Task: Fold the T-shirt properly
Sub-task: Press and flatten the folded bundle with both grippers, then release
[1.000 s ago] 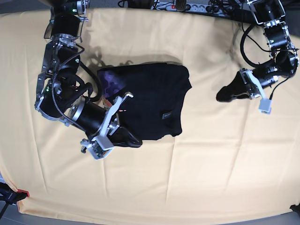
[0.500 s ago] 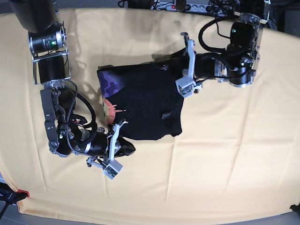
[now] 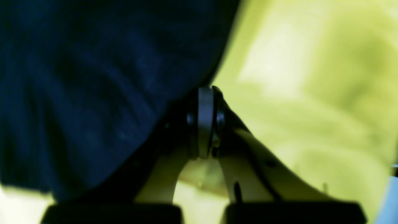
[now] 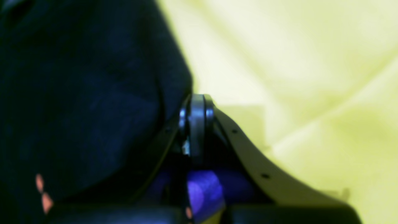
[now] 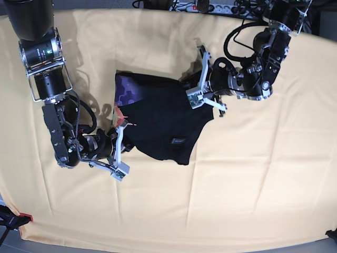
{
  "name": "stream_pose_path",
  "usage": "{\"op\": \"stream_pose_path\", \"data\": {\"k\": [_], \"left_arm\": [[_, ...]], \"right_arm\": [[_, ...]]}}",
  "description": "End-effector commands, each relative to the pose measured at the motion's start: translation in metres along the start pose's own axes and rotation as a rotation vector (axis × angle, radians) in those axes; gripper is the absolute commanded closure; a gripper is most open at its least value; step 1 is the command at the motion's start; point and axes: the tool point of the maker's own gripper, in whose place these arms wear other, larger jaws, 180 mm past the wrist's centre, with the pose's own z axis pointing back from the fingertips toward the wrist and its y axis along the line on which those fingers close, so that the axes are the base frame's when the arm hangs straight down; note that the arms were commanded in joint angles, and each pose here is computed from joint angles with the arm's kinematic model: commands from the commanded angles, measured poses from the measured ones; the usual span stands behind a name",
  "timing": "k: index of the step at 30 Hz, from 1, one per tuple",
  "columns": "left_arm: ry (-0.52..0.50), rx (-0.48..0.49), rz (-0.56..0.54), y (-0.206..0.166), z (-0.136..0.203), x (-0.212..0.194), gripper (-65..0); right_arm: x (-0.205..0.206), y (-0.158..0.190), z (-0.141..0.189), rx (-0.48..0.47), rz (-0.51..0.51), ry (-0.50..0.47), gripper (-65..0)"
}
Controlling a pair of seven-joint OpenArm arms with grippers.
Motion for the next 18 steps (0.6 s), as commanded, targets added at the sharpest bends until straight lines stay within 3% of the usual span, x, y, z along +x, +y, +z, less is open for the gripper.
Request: {"op": "stream_pose_path", "data": {"k": [1,5,12,18], "left_arm": [[-0.008,0.037,-0.001,0.016,0.004,0.002,0.0],[-0.070,0.086,0.058,0.053,-0.001,-0.002,0.0],[-0.152,0.184,0.113,0.113,-0.009,-0.004,0.0],[-0.214,0.207,0.140,0.139,-0.023,0.015,0.0]], "right_arm": [[0.019,-0.007,0.014,-0.005,0.015,-0.048,0.0],[0.007,0.004,0.023,0.069,-0.039,-0.055,0.0],[-0.025,0.048,0.019,0.138,-0.047,-0.067,0.0],[-0.044,0.076,0.033,0.108,-0.069,-0.117,0.0]]}}
